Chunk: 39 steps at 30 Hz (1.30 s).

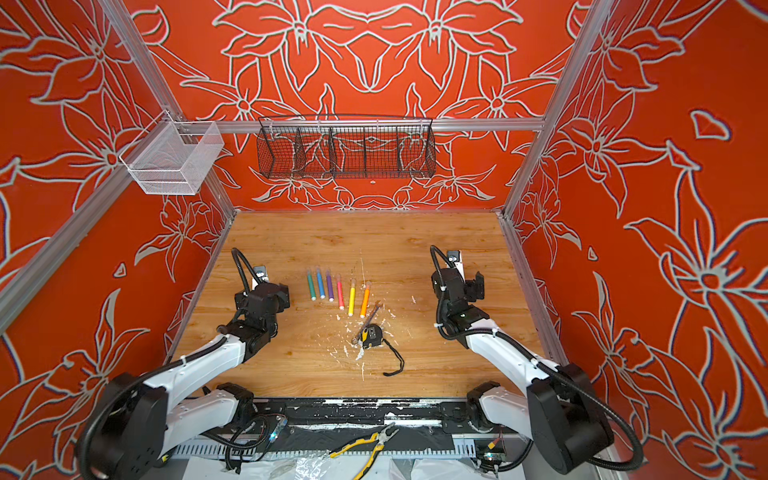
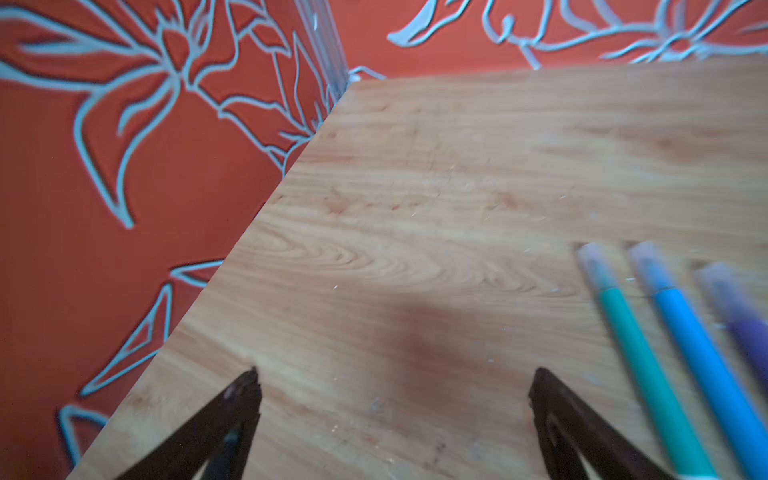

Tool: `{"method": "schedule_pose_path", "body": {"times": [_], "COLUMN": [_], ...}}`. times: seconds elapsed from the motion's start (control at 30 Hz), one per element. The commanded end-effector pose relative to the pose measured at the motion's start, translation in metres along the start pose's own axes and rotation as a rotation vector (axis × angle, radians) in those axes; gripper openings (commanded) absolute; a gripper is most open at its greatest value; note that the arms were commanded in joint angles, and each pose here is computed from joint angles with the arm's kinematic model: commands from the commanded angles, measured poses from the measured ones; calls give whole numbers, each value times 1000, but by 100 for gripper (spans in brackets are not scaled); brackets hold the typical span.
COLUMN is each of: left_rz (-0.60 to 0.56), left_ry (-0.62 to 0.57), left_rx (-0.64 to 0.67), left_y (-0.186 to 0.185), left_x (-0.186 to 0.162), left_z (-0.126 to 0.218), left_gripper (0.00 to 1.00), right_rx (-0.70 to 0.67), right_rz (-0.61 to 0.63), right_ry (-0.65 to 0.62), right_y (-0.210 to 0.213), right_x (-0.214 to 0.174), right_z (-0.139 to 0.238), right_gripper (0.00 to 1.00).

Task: Insert the pens into the pen caps

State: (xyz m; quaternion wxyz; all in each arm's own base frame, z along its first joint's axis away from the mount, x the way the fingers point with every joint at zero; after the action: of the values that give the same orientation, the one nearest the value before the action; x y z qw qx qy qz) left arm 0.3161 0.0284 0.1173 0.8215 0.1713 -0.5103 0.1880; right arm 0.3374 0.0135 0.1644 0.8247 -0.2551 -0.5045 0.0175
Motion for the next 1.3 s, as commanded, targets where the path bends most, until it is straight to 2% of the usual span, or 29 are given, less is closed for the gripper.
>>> {"method": "schedule_pose_path", "body": {"times": [0.0, 0.07, 0.1, 0.2, 0.27, 0.37, 0.43, 0.6, 0.67, 0.7, 0.77, 0.8, 0.87, 0.9, 0.93, 1.0, 1.07, 1.13, 1.23, 1.27], "left_rz": [77, 12, 1, -5, 21, 90, 91, 103, 125, 118, 119, 119, 119, 120, 120, 119, 120, 119, 119, 119], "left_ry": [-77, -13, -10, -3, -47, -111, -123, -86, -21, -41, -53, -45, -45, -49, -49, -41, -42, -42, -41, -42], "left_rx": [16, 52, 24, -29, -103, -123, -153, -204, -254, -257, -263, -260, -260, -260, -260, -260, -260, -260, -259, -260], "left_y": [-5, -13, -18, -25, -25, -11, -12, -16, -16, -17, -18, -18, -17, -17, -17, -18, -18, -18, -17, -18], "left_x": [17, 17, 14, 13, 11, 9, 7, 5, -8, -6, -6, -6, -6, -6, -6, -7, -7, -7, -7, -7], "left_z": [-25, -39, -48, -49, -38, -26, -21, -28, -36, -38, -38, -38, -38, -38, -38, -38, -38, -38, -38, -38], "left_gripper": [98, 92, 89, 89, 88, 88, 87, 85, 88, 88, 98, 97, 97, 97, 97, 97, 97, 97, 97, 97], "right_rx": [-21, -79, -89, -32, -22, 73, 107, 114, 113, 113, 113, 116, 213, 207, 198, 211, 194, 206, 197, 202], "right_rz": [-16, 35, 38, 68, 28, -84, -159, -166, -167, -167, -167, -163, -129, -136, -131, -121, -130, -121, -130, -123], "right_ry": [-62, -38, -41, -80, -51, -50, -48, -47, -46, -47, -47, -47, -73, -144, -155, -102, -161, -119, -155, -133], "right_y": [0, 2, 4, 19, 13, 4, -4, -5, -6, -6, -6, -5, 12, 13, 12, 13, 12, 13, 12, 13], "right_x": [0, -17, -21, -22, -27, -38, -45, -44, -45, -45, -44, -45, -53, -49, -45, -52, -46, -50, -46, -49], "right_z": [-16, -29, -35, -46, -50, -54, -57, -59, -59, -59, -59, -58, -53, -52, -51, -49, -49, -48, -49, -49], "right_gripper": [98, 98, 98, 98, 98, 98, 98, 98, 98, 98, 98, 98, 98, 98, 98, 98, 98, 98, 98, 98]}}
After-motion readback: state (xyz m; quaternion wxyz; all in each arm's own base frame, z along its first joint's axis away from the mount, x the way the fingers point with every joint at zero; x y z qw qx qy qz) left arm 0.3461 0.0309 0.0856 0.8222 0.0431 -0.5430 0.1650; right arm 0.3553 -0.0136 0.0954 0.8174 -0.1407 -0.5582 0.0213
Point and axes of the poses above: each gripper's point midway between its finger pads, its own z axis back along the fingers, its own y axis along the line the jaws close on, x = y × z, the point moved 1 cm from there along z, back along the fingers, and after that the axes turned 9 degrees about z, right-handed, at the moved point
